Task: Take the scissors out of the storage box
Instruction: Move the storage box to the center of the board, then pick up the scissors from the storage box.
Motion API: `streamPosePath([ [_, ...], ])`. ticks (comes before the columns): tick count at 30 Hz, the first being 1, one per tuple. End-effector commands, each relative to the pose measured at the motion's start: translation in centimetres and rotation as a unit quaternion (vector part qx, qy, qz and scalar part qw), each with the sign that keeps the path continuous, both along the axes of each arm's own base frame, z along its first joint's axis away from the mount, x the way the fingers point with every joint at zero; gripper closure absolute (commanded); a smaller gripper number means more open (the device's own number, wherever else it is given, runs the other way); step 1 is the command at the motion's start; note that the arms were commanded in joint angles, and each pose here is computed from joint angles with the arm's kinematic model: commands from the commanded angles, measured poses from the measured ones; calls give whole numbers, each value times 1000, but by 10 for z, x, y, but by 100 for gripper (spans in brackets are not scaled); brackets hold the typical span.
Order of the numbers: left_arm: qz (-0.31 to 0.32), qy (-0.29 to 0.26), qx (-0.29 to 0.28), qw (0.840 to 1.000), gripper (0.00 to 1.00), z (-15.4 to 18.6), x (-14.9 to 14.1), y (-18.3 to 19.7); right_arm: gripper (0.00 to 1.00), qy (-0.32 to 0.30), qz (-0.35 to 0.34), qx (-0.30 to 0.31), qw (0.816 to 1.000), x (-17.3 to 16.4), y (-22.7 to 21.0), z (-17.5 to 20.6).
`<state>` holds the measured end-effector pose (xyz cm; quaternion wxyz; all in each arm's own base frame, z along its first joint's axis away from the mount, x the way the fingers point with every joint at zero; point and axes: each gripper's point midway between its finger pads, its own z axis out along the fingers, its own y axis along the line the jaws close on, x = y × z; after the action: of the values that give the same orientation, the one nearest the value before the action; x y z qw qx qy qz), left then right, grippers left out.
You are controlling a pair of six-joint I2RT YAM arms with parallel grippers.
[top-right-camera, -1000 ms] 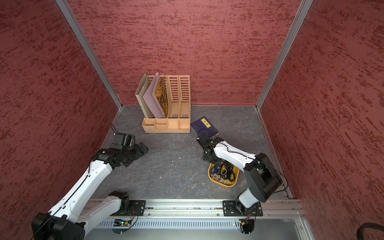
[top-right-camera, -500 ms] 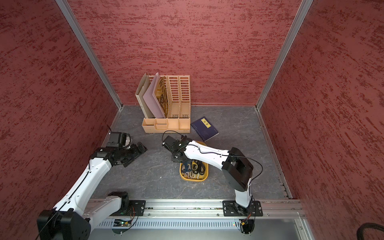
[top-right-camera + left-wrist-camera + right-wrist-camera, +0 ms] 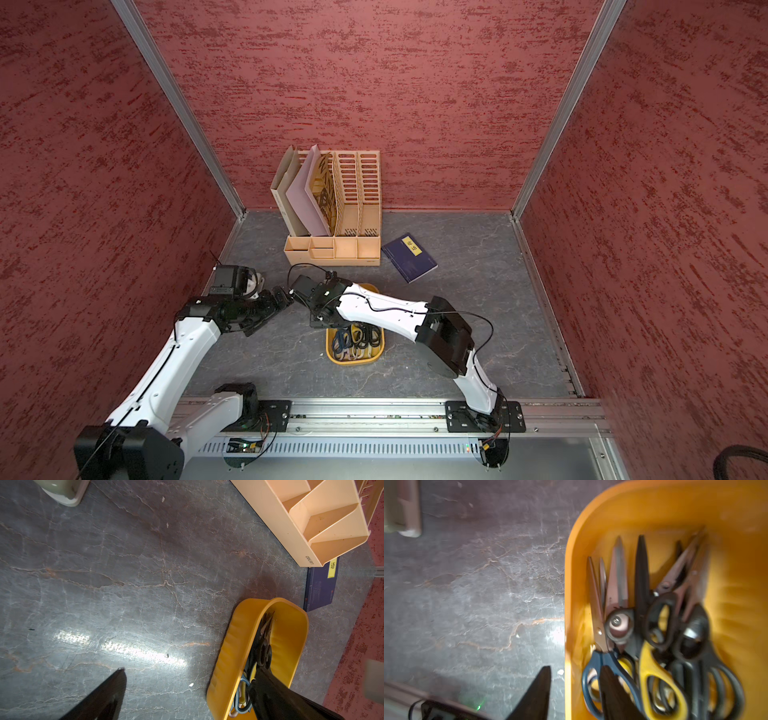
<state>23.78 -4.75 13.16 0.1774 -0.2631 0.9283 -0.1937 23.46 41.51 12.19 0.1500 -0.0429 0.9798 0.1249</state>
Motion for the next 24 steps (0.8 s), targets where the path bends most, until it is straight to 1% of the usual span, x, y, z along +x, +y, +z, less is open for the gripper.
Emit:
streamPosePath([
  [1,-15,-2,-30,999,0,3,4,-10,49,-25,8,-10,1000,-4,-30,29],
  [6,-15,7,-65,998,0,0,10,-22,51,-11,32,-21,999,-21,-56,27],
  [7,-15,8,-66,998,0,-1,11,-23,53,-7,37,-23,999,-24,-58,25],
  [10,-16,12,-68,997,0,-4,11,-27,63,-3,47,-33,998,-27,-62,18],
  [13,-19,15,-67,997,0,-5,10,-31,66,-3,60,-42,997,-25,-57,12],
  [21,-15,26,-57,998,0,-12,-1,-30,70,15,85,-102,991,-20,-54,-13],
  [24,-11,30,-52,998,0,-14,-6,-27,71,19,90,-111,990,-21,-56,-19],
])
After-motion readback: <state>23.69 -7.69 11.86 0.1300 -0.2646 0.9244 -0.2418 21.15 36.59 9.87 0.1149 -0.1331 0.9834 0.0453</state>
